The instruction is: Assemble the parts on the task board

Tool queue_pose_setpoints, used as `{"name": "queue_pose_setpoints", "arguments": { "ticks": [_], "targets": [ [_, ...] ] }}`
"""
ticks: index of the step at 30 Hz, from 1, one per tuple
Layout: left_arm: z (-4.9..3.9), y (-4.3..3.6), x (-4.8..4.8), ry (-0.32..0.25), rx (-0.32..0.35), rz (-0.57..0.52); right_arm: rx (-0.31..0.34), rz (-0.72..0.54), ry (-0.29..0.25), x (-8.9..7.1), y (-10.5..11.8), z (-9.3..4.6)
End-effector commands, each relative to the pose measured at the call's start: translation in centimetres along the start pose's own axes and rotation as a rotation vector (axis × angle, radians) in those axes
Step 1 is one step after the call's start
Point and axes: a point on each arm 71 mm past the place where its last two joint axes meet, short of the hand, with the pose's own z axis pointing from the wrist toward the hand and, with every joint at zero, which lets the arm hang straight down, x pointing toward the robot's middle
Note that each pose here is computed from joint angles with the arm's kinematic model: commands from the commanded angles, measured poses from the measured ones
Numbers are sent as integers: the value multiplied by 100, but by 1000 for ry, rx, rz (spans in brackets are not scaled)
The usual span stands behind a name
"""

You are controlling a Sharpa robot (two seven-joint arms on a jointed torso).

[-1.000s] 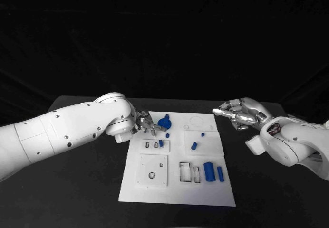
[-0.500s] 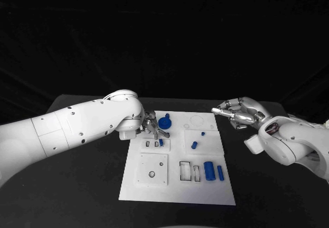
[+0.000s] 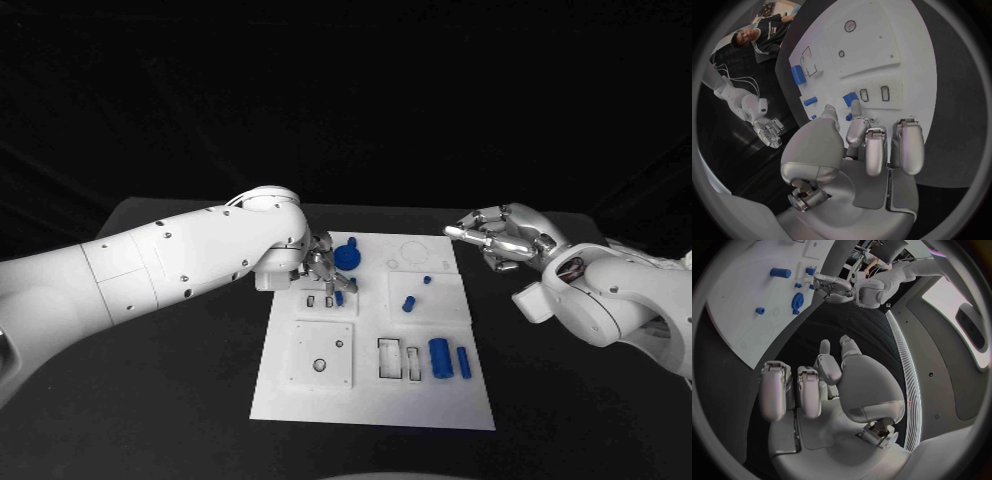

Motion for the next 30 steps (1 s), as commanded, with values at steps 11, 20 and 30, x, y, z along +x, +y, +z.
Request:
{"name": "queue_pose_setpoints", "arguments": {
  "ticks": [11,20,30],
  "targets": [
    [63,-28,16,32,-23,44,-10,-1,9,22,5,10],
    [77,-32,19,33,-27,45,-10,0,11,28,5,11],
    [102,-62,26,35,-28,47,-9,3,13,33,4,16]
  ]
}}
